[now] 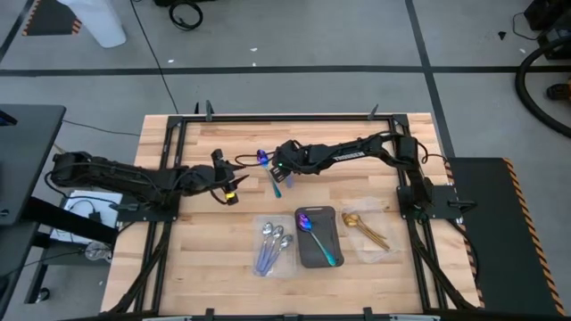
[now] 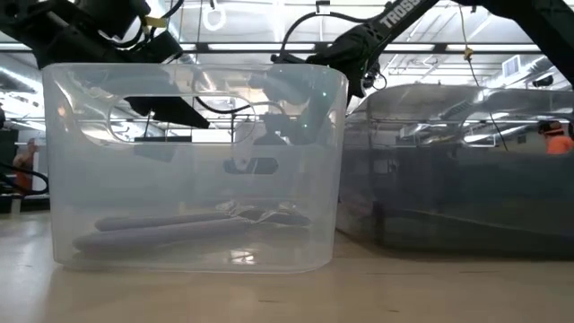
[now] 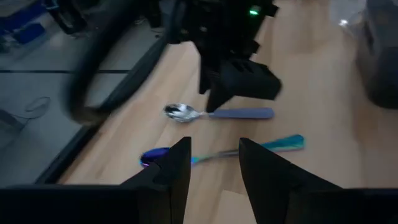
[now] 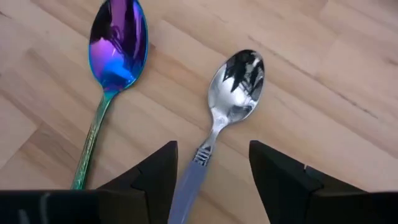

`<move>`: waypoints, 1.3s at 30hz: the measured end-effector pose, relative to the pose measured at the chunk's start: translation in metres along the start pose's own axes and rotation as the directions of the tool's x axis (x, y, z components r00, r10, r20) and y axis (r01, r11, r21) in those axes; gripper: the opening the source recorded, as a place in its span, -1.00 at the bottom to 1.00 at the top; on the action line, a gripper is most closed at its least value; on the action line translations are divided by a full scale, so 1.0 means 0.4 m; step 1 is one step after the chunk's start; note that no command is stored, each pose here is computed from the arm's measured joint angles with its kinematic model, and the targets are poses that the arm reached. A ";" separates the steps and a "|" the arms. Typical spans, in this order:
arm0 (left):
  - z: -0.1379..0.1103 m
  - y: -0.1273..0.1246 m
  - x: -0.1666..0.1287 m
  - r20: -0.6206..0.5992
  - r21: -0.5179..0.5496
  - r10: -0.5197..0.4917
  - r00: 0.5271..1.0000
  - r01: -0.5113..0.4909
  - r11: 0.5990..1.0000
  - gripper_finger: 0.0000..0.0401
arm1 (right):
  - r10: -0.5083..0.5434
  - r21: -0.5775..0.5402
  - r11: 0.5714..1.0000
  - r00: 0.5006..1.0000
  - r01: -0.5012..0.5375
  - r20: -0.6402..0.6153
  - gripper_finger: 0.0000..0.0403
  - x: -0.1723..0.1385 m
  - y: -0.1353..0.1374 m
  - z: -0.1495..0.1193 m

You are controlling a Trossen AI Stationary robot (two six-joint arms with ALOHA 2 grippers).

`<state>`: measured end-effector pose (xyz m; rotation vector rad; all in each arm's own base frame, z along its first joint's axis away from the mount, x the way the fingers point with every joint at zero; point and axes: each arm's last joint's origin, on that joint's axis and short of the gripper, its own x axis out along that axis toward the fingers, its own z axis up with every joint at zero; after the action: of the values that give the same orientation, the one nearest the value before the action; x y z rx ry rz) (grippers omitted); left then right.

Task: Sort silverware by color (type)
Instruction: Put the purple spoon into the left transparent bin

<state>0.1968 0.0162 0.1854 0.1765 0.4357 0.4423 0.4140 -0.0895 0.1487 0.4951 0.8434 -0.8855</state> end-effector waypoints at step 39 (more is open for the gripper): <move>-0.018 0.173 0.036 -0.077 0.054 0.415 0.907 -0.412 0.910 -0.29 | 0.035 0.016 0.999 0.995 -0.033 -0.095 -0.63 0.046 0.011 -0.038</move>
<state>0.1795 0.0849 0.1917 0.2886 0.4928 0.8637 0.4176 -0.0852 0.1249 0.5664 0.9134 -0.8422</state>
